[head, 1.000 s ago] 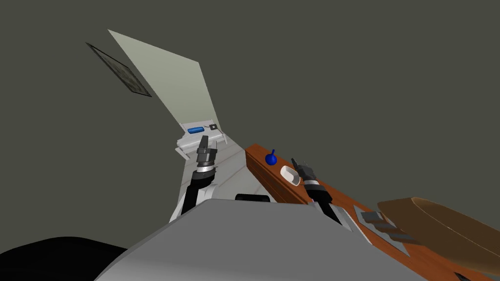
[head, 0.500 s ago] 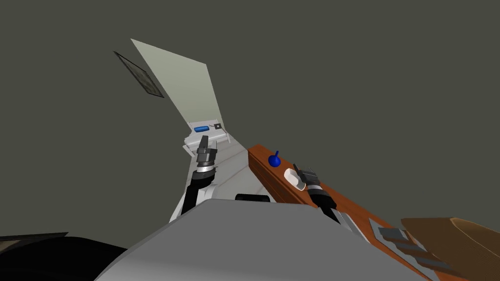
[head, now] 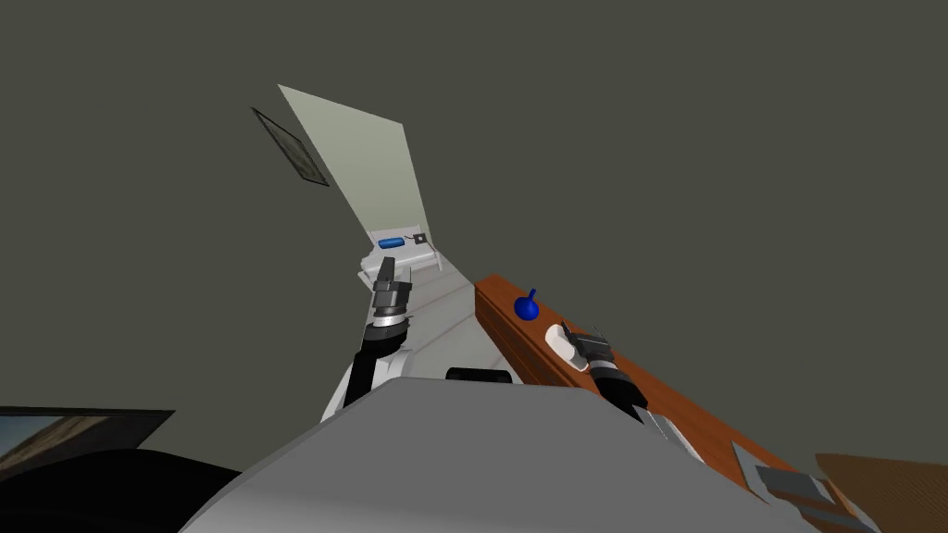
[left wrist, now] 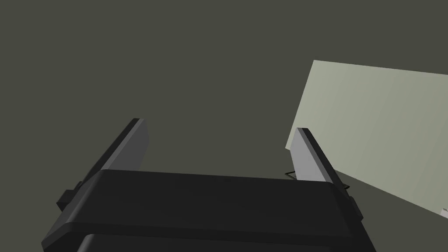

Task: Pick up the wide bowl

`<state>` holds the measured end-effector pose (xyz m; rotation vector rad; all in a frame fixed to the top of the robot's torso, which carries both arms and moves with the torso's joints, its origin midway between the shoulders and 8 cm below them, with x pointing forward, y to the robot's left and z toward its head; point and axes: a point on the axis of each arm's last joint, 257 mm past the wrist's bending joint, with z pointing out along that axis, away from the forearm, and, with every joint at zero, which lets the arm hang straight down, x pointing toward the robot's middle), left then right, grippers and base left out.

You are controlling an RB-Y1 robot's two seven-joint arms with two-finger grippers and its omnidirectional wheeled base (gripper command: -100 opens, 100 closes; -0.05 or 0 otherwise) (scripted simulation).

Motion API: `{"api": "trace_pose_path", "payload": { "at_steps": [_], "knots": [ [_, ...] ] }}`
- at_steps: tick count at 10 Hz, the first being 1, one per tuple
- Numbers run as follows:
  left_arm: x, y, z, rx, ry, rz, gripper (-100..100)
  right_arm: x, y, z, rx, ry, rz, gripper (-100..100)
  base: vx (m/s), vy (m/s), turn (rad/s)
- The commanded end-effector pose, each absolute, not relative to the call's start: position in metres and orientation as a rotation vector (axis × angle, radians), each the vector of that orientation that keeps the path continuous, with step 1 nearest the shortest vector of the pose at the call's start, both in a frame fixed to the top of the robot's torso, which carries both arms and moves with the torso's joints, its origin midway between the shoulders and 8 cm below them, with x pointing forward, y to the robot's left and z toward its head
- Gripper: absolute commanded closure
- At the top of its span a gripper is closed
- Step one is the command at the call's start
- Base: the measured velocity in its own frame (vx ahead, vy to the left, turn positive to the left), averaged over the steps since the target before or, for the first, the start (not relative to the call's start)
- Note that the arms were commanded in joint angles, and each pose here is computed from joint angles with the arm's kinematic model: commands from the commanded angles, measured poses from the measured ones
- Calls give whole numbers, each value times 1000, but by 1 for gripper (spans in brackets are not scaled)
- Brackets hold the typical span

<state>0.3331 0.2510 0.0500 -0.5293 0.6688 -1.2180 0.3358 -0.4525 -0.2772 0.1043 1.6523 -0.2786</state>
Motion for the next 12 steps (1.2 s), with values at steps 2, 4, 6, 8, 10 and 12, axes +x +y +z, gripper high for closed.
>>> {"api": "trace_pose_path", "payload": {
  "at_steps": [2, 4, 6, 8, 10, 12],
  "knots": [
    [333, 251, 50, -529, 669, -1218, 0, 323, -469, -299, 50, 1717, -381, -100, 14, 16, 101],
    [333, 251, 50, -529, 669, -1218, 0, 310, -483, -319, 6, 1773, -461, -100, 8, 18, 131],
    [333, 251, 50, -529, 669, -1218, 0, 295, -496, -339, -38, 1830, -537, -100, 12, 16, 104],
    [333, 251, 50, -529, 669, -1218, 0, 280, -508, -357, -84, 1884, -608, -100, 12, 15, 115],
    [333, 251, 50, -529, 669, -1218, 0, 264, -519, -373, -125, 1936, -671, -100, 7, 6, 68],
    [333, 251, 50, -529, 669, -1218, 0, 247, -529, -390, -169, 1989, -730, -100, 14, 8, 102]
  ]
}}
